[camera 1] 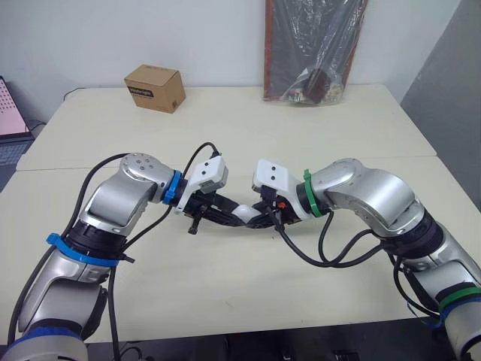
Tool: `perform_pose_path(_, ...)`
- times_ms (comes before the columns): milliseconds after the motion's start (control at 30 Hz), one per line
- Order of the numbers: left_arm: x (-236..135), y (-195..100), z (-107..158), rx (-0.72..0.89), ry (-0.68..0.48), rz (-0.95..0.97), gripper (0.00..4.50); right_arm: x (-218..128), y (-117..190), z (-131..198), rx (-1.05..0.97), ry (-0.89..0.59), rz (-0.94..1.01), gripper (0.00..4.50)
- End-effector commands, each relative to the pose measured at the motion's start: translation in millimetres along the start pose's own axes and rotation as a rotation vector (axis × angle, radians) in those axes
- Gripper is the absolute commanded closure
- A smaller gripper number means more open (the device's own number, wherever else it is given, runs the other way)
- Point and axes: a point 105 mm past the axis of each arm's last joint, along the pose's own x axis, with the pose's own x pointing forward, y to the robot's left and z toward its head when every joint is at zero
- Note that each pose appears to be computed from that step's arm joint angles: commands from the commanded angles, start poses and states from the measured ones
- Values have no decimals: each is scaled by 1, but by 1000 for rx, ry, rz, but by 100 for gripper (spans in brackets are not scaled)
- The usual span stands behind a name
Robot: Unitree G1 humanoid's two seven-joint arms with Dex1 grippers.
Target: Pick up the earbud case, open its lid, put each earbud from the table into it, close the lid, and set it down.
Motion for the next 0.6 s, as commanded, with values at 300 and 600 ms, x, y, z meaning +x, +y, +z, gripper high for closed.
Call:
perform_pose_path(300,3,-4,6,15,-10,-25,375,-3,5,15,-97,-23,4,371)
perform_pose_path(600,3,1,7,49,-25,31,375,-5,6,14,-77,-35,19,295)
